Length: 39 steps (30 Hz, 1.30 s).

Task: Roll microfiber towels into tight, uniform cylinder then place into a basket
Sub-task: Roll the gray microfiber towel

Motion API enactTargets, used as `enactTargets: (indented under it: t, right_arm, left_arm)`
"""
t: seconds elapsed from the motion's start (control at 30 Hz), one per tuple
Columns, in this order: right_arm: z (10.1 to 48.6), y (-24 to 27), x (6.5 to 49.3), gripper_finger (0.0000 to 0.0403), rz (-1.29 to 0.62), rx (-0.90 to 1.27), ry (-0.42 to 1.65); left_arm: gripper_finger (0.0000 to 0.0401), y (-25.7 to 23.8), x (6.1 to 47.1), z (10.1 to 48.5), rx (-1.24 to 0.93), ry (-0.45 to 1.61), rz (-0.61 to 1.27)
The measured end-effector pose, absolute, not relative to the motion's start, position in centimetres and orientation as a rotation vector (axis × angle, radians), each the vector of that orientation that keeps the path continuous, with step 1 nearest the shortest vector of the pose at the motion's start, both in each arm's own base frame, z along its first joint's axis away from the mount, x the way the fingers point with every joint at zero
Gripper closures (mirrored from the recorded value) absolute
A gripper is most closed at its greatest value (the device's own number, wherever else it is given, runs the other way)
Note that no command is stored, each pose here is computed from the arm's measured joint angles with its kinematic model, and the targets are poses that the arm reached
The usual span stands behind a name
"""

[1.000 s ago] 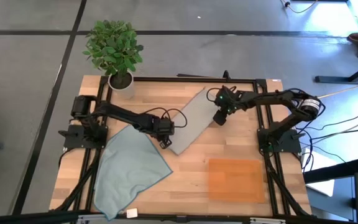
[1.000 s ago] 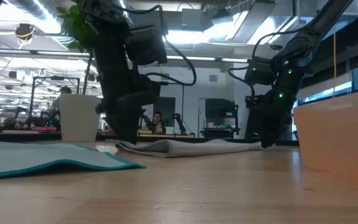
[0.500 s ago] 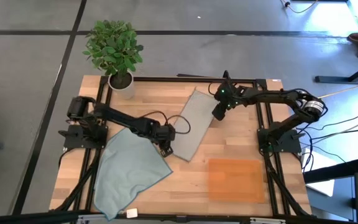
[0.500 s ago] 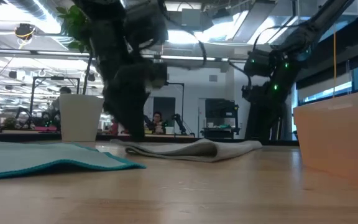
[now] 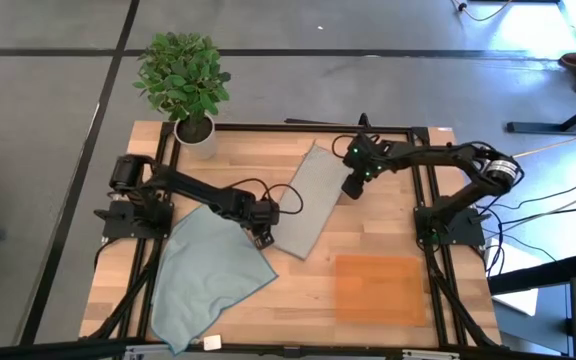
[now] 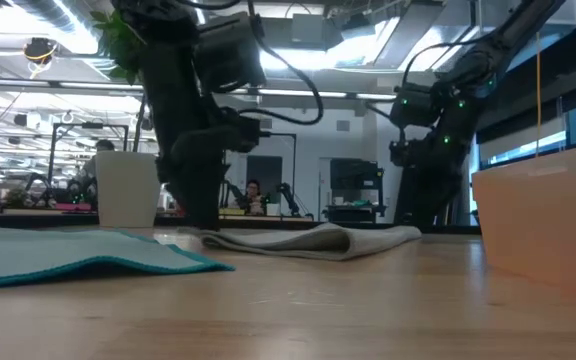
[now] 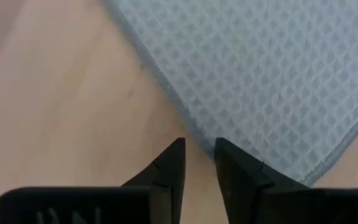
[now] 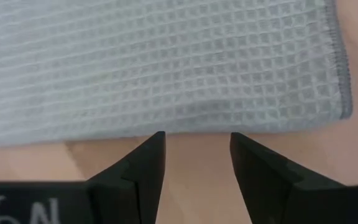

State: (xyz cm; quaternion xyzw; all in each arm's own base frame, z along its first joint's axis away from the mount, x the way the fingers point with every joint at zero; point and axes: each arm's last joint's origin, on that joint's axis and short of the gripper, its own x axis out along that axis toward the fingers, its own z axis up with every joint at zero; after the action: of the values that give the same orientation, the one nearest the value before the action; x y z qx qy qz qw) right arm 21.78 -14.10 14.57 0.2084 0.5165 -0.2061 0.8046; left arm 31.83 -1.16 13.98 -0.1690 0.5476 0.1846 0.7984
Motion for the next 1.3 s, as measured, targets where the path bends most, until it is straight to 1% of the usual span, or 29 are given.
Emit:
enactTargets:
  t: [0.17, 0.43, 0.77, 0.9, 1.1, 1.2, 1.3]
  right_arm:
    - [13.4, -14.8, 22.0, 0.0221, -0.452, 0.424, 1.123]
    - [12.2, -16.3, 22.7, 0.0221, -0.459, 0.377, 1.062]
    - [12.9, -17.6, 23.2, 0.0221, -0.494, 0.352, 0.979]
    - [13.6, -17.8, 23.6, 0.0221, -0.49, 0.358, 0.996]
    - [16.9, -16.9, 24.6, 0.0221, -0.356, 0.281, 1.057]
    - [18.7, -15.2, 24.8, 0.0221, -0.269, 0.213, 1.09]
    - [20.1, -12.8, 25.1, 0.0221, -0.126, 0.174, 1.078]
  left_arm:
    - [0.0321, -1.8, 32.0, 13.3, -0.35, 1.19, 0.386]
    - [0.0321, -3.0, 32.5, 13.1, -0.39, 1.141, 0.388]
    - [0.0321, -4.0, 33.4, 13.3, -0.449, 1.053, 0.307]
    - [0.0321, -4.1, 33.4, 13.4, -0.448, 1.051, 0.292]
    - [0.0321, -3.3, 33.1, 15.1, -0.379, 1.009, 0.281]
    - [0.0321, -2.9, 32.6, 16.3, -0.338, 1.007, 0.267]
    - [0.0321, -2.8, 32.1, 17.3, -0.288, 1.011, 0.243]
